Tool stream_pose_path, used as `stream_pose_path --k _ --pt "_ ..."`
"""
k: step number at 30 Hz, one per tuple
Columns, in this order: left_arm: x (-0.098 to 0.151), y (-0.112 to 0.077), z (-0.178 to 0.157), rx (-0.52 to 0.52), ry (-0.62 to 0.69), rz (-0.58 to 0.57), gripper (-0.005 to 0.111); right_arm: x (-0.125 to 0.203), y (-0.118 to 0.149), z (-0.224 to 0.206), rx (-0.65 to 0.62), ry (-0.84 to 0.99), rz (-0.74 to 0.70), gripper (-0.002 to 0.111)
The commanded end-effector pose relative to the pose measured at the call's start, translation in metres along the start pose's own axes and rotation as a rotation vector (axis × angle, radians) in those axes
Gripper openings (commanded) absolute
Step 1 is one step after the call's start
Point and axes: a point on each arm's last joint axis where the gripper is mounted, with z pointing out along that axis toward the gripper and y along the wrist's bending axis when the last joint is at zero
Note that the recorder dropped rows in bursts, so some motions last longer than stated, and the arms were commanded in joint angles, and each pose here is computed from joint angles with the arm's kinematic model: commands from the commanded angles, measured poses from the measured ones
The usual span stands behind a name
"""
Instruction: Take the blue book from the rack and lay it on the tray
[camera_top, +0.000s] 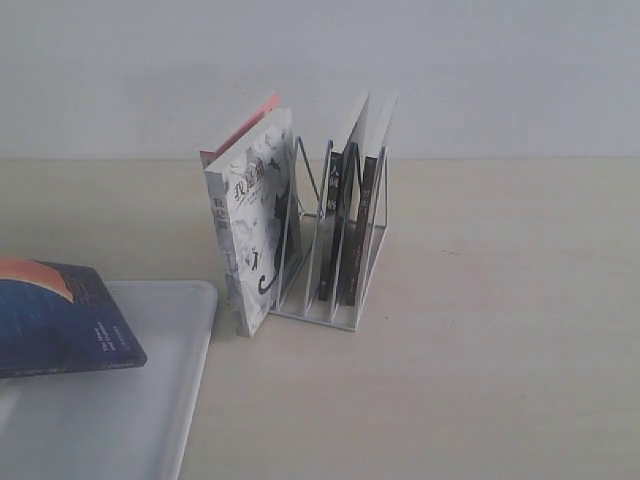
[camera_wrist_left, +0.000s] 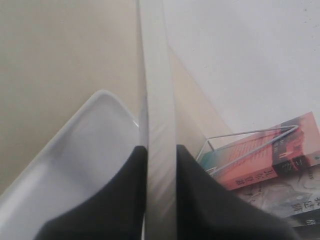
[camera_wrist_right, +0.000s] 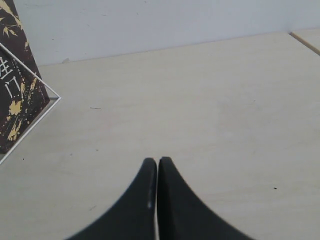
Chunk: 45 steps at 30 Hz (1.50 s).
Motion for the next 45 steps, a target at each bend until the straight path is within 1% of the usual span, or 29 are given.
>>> stream_pose_path --k 1,7,11,13,21,24,33,34,36,39,40,45 --pt "-0.007 -0.01 0.008 0.052 -0.032 -0.001 0.005 -0.002 0.0 0.0 -0.001 -0.02 -0.009 0.0" --pt "-0.006 -0.007 0.022 -0.008 0.011 0.023 0.005 -0.002 0.0 0.0 -0.001 -0.02 -0.009 0.0" --pt "-0.005 0.001 0.027 -0.081 0.012 0.002 0.005 -0.002 0.0 0.0 -0.001 -0.02 -0.007 0.0" --pt "-0.005 0.002 0.029 -0.097 0.003 -0.008 0.005 -0.002 0.0 0.0 -0.001 -0.02 -0.007 0.0" --pt "-0.007 0.002 0.029 -0.094 -0.01 -0.017 0.005 -0.002 0.0 0.0 -0.001 -0.02 -0.007 0.0" --pt "-0.007 0.002 0.029 -0.087 -0.016 0.004 0.005 -0.002 0.0 0.0 -0.001 -0.02 -0.007 0.0" --pt "-0.003 0.005 0.029 -0.128 0.03 0.016 0.005 -0.002 0.0 0.0 -0.001 -0.02 -0.007 0.0" --pt "-0.002 0.005 0.029 -0.125 0.038 0.033 0.005 -0.002 0.0 0.0 -0.001 -0.02 -0.007 0.0" --pt "0.0 0.003 0.029 -0.1 0.071 0.122 0.005 -0.001 0.0 0.0 0.001 -0.012 -0.007 0.0" --pt "0.004 0.001 0.029 -0.07 0.116 0.192 0.005 -0.001 0.0 0.0 0.001 -0.012 -0.007 0.0" --pt "0.005 0.001 0.029 -0.067 0.126 0.198 0.005 -0.001 0.0 0.0 0.001 -0.012 -0.007 0.0" --pt "0.007 0.004 0.028 -0.101 0.145 0.16 0.005 -0.001 0.0 0.0 0.001 -0.012 -0.007 0.0"
